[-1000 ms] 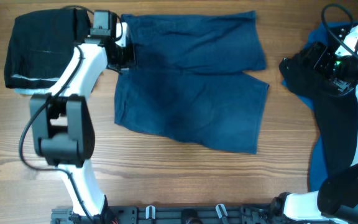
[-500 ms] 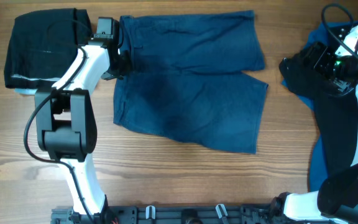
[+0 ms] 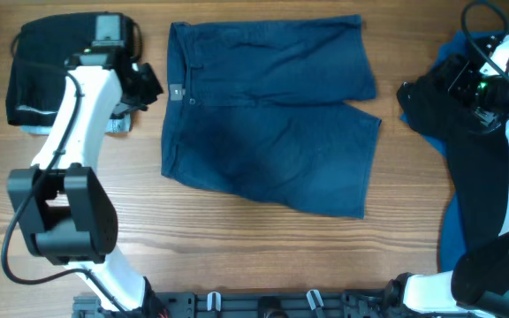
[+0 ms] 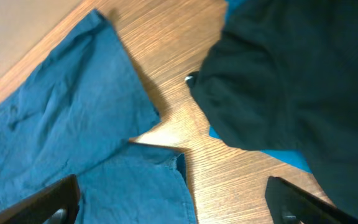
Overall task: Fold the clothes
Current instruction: 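Move the right gripper to the shorts' right leg hem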
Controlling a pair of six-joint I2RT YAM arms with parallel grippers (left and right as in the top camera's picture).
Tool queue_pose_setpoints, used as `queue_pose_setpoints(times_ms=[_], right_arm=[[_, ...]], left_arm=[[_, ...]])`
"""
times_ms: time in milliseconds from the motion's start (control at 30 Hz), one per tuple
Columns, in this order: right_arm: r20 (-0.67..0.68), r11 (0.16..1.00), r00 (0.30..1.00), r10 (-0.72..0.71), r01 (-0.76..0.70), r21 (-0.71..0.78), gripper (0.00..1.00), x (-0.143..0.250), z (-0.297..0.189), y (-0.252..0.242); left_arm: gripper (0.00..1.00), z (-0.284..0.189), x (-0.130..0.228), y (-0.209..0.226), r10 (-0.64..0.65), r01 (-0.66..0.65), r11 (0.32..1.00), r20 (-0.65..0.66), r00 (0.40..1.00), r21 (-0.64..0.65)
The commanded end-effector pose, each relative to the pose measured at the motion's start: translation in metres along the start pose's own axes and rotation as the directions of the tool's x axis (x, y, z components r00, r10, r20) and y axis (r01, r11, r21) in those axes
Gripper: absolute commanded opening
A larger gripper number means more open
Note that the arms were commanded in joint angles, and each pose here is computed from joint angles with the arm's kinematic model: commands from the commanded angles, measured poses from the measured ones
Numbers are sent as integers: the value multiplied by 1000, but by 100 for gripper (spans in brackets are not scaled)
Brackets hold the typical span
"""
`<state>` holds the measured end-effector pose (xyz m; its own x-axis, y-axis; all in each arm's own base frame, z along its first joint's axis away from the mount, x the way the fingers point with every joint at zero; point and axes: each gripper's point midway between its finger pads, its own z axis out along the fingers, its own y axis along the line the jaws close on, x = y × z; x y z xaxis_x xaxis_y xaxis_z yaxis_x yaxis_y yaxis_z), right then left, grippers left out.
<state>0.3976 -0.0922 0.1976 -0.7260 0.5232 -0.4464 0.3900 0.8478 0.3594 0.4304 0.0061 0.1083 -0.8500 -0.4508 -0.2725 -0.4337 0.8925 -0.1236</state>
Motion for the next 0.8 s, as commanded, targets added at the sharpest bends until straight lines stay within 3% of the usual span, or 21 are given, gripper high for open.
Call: queue_pose_setpoints(times_ms=[0,33,67,300,533,600,767], right_arm=[[-56,990,993,-107,101,-94,17,13,21,20],[-61,988,991,-118,112,-104,4,13,28,25],[-69,984,988,-141,132,-120,4,15,39,33],[-42,867,902,-430,399,-299,4,45,157,105],[-74,803,842,-534,478,-356,4,109,257,129],[-130,828,838,-529,477,-296,4,118,264,113],[-296,848,827,-477,522,92,4,113,262,25]], left_arm=[[61,2,-3,14,-45,45,999,-9,999,-14],[84,2,-3,13,-45,45,999,-9,999,-14],[100,2,-3,13,-45,45,999,-8,999,-13],[100,2,-3,13,-44,44,999,-8,999,-14],[100,2,-3,13,-44,44,999,-8,999,-14],[100,2,-3,13,-45,45,999,-8,999,-14],[100,2,-3,13,-44,44,999,-8,999,-14]])
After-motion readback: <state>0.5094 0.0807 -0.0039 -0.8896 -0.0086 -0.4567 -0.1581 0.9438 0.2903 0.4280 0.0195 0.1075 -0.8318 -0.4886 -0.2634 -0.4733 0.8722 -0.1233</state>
